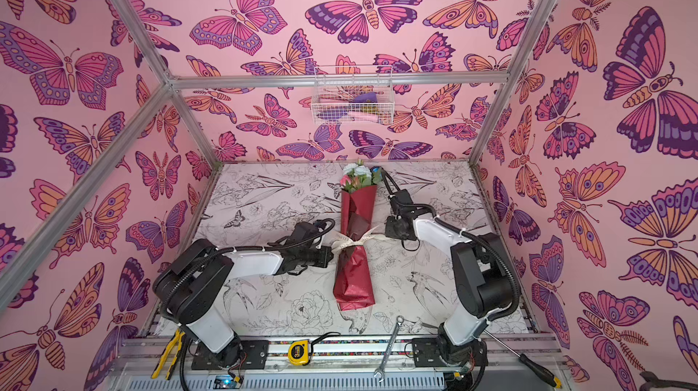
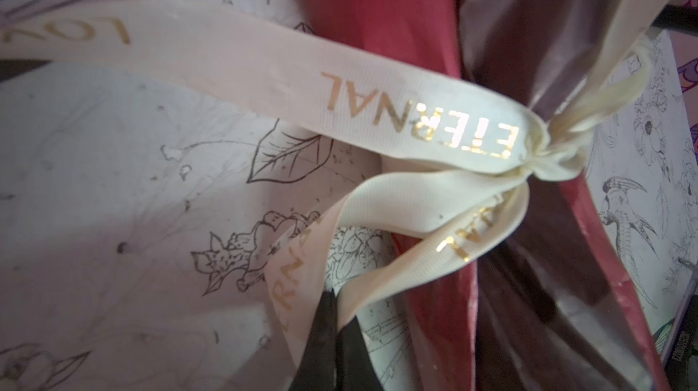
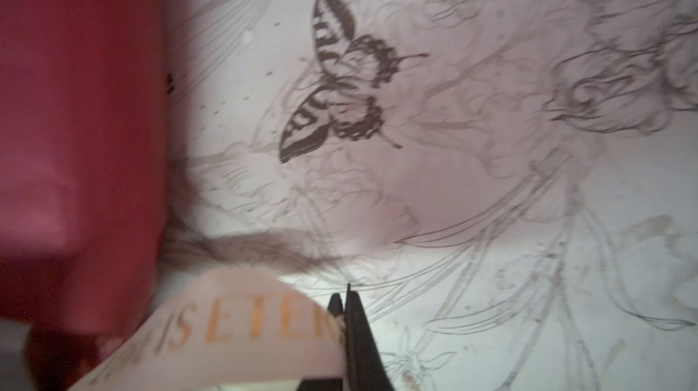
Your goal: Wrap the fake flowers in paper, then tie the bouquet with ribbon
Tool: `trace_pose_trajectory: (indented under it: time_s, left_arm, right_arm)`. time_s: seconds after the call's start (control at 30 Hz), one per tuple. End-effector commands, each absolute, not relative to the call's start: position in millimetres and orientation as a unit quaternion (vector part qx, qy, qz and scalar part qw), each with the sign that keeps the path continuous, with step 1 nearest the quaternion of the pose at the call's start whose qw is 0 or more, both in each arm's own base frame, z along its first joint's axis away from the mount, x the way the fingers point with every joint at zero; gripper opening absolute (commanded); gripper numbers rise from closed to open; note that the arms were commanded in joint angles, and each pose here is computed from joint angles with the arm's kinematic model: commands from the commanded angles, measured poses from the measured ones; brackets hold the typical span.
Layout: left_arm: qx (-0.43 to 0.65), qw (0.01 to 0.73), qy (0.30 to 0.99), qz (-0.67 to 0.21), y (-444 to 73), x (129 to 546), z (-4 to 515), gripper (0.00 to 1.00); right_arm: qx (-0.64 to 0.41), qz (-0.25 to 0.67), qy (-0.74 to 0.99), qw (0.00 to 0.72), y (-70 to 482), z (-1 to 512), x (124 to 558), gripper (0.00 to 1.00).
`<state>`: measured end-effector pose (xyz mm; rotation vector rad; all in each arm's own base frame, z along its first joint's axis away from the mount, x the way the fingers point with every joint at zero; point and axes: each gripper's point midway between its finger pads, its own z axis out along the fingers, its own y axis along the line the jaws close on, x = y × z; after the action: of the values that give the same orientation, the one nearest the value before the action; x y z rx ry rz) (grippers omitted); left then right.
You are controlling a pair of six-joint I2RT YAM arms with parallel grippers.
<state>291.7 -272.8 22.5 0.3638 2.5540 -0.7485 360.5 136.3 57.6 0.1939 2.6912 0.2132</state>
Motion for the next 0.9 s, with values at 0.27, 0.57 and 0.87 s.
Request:
trace_pose_trajectory:
  time_s: [0.27,0.57,0.87]
  left_arm:
    - [0.174,0.231,0.913,-0.286,-277.8,292.1,31.5,0.00]
    - [0.186,0.231,0.916,-0.272,-269.3,295.5,37.5,0.00]
    - [0.189,0.211,0.918,-0.277,-268.2,290.8,34.9,0.00]
  right_arm:
    - [0.073,0.132,0.956,0.250,161.8,114.3,324.1,0.52]
    - [0.104,0.120,0.961,0.228,147.2,82.8,266.6,0.40]
    - [0.053,0.116,0.976,0.177,200.6,41.3,254.3,0.46]
